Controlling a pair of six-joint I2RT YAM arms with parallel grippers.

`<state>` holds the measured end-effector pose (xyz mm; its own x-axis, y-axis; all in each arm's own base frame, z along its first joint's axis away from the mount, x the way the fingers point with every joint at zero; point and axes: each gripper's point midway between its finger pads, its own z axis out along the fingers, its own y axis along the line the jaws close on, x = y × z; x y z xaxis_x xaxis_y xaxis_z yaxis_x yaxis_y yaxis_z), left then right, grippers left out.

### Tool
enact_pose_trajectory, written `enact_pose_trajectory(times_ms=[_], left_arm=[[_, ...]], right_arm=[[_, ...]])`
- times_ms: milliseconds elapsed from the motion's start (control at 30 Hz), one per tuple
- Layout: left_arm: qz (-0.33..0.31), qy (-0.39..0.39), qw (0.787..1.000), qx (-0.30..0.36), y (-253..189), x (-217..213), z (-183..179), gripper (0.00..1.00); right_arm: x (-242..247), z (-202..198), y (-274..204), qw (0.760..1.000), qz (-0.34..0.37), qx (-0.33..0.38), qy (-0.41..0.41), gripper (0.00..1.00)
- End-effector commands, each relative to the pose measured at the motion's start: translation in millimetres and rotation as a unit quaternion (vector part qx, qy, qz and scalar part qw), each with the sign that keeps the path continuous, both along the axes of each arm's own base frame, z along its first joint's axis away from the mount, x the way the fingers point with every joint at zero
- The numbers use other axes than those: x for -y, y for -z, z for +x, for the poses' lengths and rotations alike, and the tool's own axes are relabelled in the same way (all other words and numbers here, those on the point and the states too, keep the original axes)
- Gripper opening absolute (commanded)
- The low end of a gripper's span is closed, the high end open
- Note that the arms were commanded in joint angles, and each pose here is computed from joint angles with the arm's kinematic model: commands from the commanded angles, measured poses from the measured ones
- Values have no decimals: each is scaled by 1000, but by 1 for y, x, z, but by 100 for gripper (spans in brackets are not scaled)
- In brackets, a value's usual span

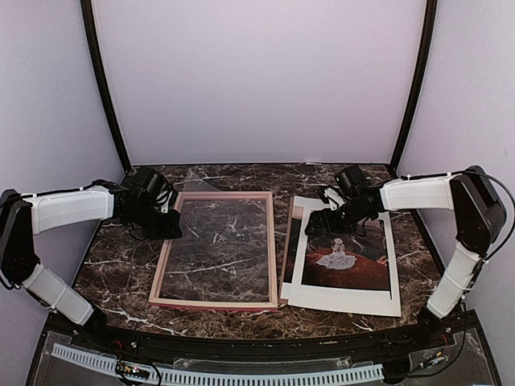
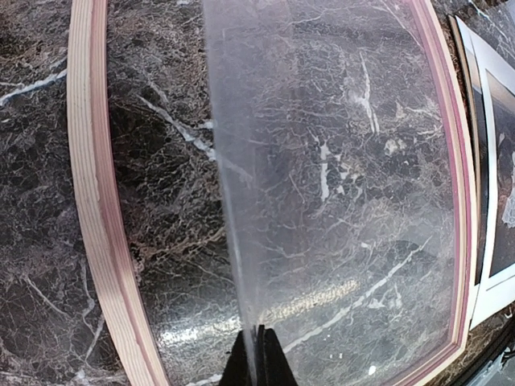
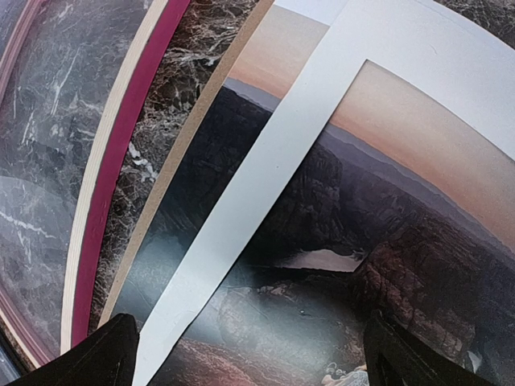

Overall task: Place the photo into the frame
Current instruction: Place the glass panel in the frame body.

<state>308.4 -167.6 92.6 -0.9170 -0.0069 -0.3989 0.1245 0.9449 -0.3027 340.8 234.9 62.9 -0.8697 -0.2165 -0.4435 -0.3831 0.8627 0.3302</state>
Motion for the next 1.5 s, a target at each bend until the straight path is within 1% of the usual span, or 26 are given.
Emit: enact_pose_trajectory(times_ms=[0,167,600,733,800,1000,1100,1200,1267,1300,1333,1467], left_arm=[[6,1,1000,6,-6,-2,5,0],[-1,2,1000,2,-6,0,3,0],[-47,-2,999,-18,3,11,-8,0],[-50,-2,998,-23,7,12,-10,0],[-50,-2,998,-25,8,13,-11,2],[-47,-1,998,-29,10,12,-12,17],[-44,-1,999,-29,10,11,-12,26],[-41,-1,999,-29,10,11,-11,34],[-38,-1,999,-29,10,10,-11,41],[-35,-1,999,-30,10,9,-11,43],[-35,-1,999,-28,9,9,-10,48],[-25,-2,999,-25,6,6,-10,58]], right_arm=[[-4,3,-7,1000,12,14,-3,99],[-4,3,-6,1000,12,13,-3,99],[-6,3,-4,1000,14,10,-4,99],[-10,3,-6,1000,16,11,-8,99],[-12,2,-7,1000,17,12,-11,99],[-20,2,-9,1000,18,13,-18,99],[-22,2,-9,1000,18,12,-20,99],[-25,1,-8,1000,18,11,-24,99],[-27,1,-8,999,18,11,-25,99],[-27,0,-8,999,18,11,-26,99],[-27,0,-7,999,18,11,-26,99],[-29,-1,-6,999,17,10,-27,99]])
